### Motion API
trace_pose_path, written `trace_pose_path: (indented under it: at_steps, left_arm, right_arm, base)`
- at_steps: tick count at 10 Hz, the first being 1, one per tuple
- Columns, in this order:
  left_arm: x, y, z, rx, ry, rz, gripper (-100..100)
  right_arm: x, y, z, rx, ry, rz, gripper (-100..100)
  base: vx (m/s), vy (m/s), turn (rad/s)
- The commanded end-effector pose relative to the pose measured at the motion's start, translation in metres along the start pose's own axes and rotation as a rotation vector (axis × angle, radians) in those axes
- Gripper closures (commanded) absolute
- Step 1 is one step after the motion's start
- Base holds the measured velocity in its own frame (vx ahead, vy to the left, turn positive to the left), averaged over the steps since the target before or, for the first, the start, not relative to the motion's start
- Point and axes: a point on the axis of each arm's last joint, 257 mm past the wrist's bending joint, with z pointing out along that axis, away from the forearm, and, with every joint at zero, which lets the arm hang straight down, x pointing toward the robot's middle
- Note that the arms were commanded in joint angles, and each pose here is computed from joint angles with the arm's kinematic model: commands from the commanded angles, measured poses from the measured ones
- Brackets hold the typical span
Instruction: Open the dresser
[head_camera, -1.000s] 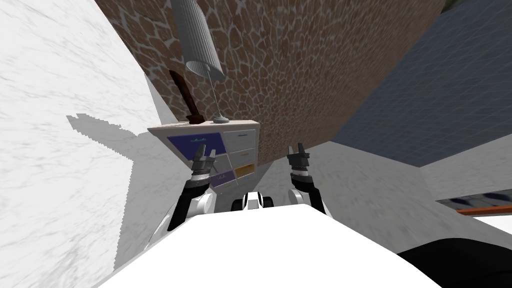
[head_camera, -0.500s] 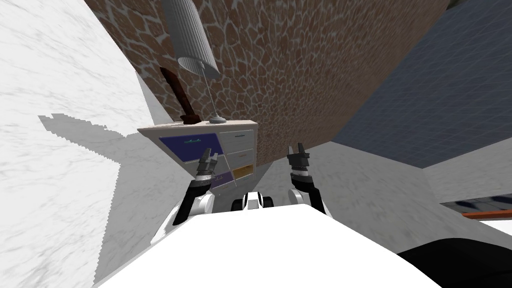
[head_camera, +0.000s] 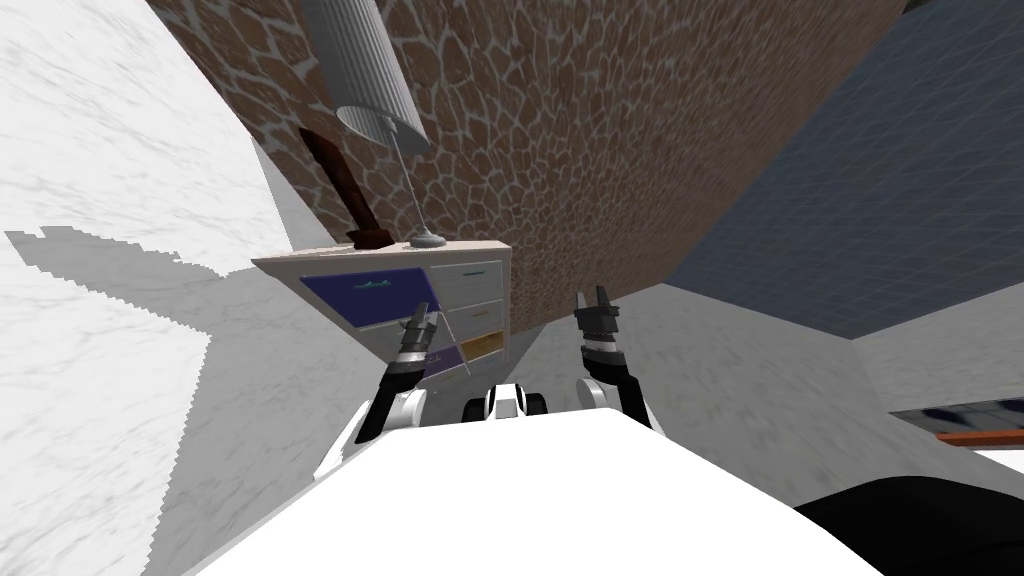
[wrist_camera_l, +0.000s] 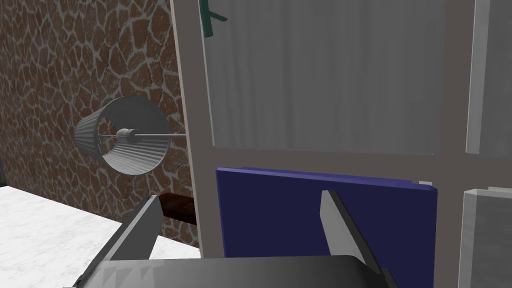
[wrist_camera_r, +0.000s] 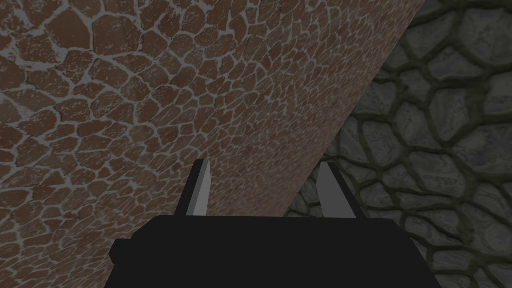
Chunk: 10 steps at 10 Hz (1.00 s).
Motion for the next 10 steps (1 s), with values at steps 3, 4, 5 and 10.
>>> trace_pose_path:
  at_steps: [3, 4, 5, 10]
  left_arm:
    - [-0.001, 0.035, -0.01, -0.061, 0.001, 0.012, -100]
    - [-0.001, 0.041, -0.012, -0.073, 0.0, 0.014, -100]
    - [-0.002, 0.048, -0.014, -0.085, 0.0, 0.016, -100]
    - [-0.003, 0.09, -0.029, -0.163, -0.002, 0.028, -100]
  right_arm:
    - [0.0, 0.0, 0.0, 0.0, 0.0, 0.0, 0]
    - [0.0, 0.0, 0.0, 0.0, 0.0, 0.0, 0]
    - [0.0, 0.0, 0.0, 0.0, 0.0, 0.0, 0]
    - [0.0, 0.0, 0.0, 0.0, 0.0, 0.0, 0]
  base:
    - [0.038, -0.044, 0.008]
    - [0.028, -0.045, 0.005]
    - [0.023, -0.043, 0.007]
    - [0.045, -0.058, 0.009]
